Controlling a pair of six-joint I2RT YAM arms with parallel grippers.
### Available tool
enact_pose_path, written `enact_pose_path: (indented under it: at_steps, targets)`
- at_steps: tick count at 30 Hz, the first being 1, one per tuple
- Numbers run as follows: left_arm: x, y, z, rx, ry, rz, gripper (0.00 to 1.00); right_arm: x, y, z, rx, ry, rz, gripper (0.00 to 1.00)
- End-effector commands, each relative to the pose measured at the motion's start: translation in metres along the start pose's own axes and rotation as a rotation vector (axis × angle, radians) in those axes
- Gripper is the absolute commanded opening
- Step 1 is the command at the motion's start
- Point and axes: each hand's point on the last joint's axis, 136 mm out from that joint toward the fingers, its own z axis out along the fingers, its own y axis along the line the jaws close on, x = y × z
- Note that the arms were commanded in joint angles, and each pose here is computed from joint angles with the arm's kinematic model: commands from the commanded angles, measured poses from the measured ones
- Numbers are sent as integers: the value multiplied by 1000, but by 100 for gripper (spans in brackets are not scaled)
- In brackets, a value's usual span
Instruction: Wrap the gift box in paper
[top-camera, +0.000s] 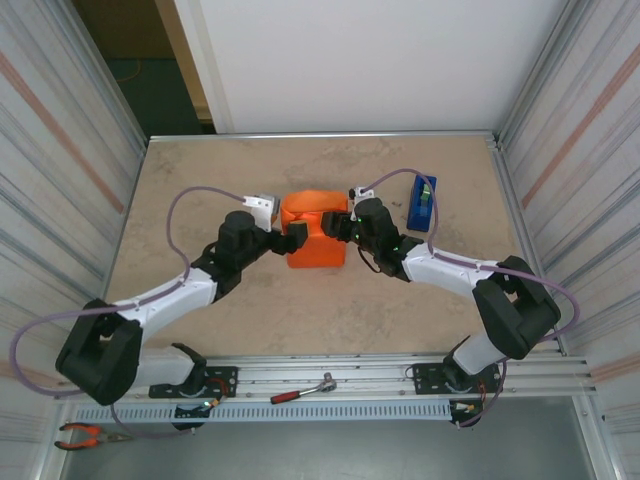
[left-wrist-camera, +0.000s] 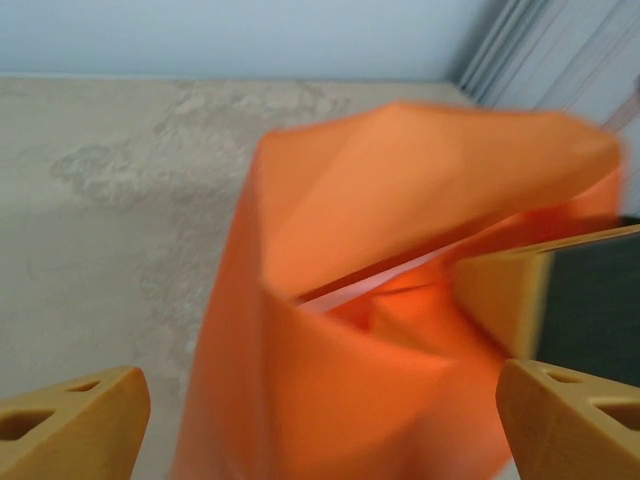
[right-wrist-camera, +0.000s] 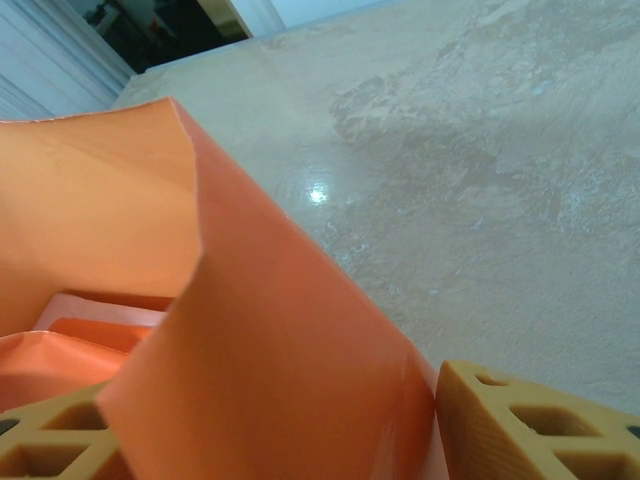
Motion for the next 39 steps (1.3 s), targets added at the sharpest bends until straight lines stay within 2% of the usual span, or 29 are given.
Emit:
enact_pose_path:
  at_steps: [1,4,6,13,17,22,28,35,39]
  targets:
    - [-19,12,12,-86,-52,44,88,34,-16,-3,62,116,-16,62]
    - [-20,22,22,-138,-59,47,84,31,-13,-5,55,113,-16,62]
    - [-20,26,27,-139,-67,33,77,26,-9,-7,46,111,-19,62]
    - [-21,19,33,-93,-63,33,57,-10,5,-18,7,58,-33,64]
    - [-20,18,34,-83,-63,36,50,-24,8,-20,-10,30,-38,64]
    - [-18,16,37,-71,-56,43,43,-19,9,-9,-24,34,-65,64]
    - [-15,16,40,-66,-44,43,39,-1,-2,7,13,18,-95,62]
    - [-12,15,44,-57,-38,33,24,12,-4,13,63,7,-123,53]
    - [-18,12,43,-43,-47,29,8,9,4,11,66,12,-146,38]
